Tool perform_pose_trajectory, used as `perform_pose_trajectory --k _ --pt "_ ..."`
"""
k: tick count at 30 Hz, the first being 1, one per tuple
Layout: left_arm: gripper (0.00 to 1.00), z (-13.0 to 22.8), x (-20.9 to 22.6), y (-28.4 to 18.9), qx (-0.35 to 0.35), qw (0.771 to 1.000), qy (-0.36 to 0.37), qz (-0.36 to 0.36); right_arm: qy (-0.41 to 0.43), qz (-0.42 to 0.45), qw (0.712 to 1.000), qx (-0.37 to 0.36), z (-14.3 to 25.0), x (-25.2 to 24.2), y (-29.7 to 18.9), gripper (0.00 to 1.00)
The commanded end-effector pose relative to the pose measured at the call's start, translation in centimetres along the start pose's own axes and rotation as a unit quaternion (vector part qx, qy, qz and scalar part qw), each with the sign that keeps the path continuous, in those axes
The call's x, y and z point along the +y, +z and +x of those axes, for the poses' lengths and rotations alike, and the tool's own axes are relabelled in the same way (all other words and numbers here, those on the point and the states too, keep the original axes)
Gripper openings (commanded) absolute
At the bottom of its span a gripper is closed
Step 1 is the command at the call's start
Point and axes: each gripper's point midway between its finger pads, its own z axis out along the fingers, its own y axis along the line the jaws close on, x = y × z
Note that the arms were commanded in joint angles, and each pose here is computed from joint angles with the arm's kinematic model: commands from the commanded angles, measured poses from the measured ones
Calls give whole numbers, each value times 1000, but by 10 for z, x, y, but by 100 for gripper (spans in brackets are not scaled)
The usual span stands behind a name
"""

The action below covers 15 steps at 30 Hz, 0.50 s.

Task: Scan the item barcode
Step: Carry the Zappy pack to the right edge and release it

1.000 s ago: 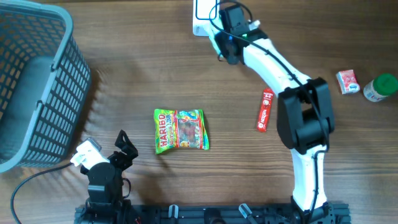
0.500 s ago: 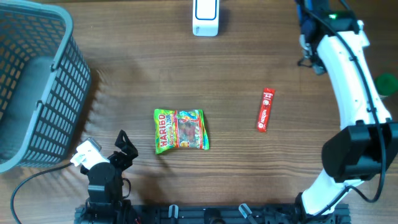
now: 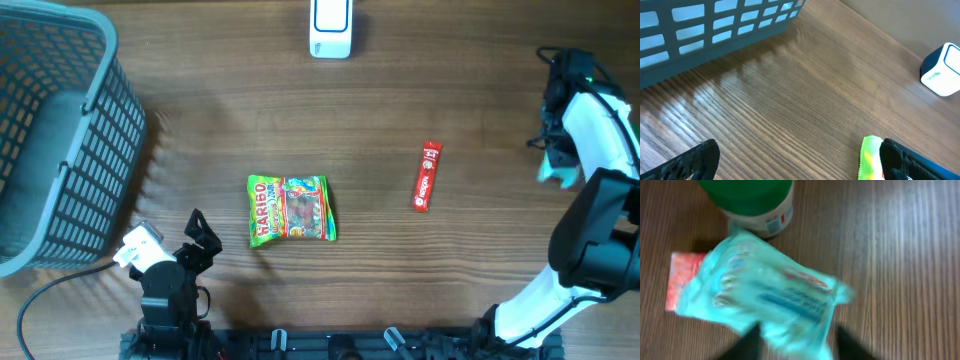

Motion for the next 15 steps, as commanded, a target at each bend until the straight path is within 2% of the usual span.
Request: perform_pose_trajectory --k 1,4,7,12,15 --pt "100 -1 0 -1 -3 1000 -5 1 -68 -55 995 38 1 20 -21 100" --pt "100 -1 0 -1 -3 1000 -5 1 -72 -95 991 55 -11 27 -60 100" --pt "100 -1 0 -1 -3 1000 -5 1 -77 -139 982 102 -2 24 -102 100" --pt "100 -1 0 -1 -3 1000 -5 1 -151 -152 958 190 63 9 -145 100" --pt "100 -1 0 -1 -3 1000 -5 1 -207 -146 945 206 109 4 -153 100"
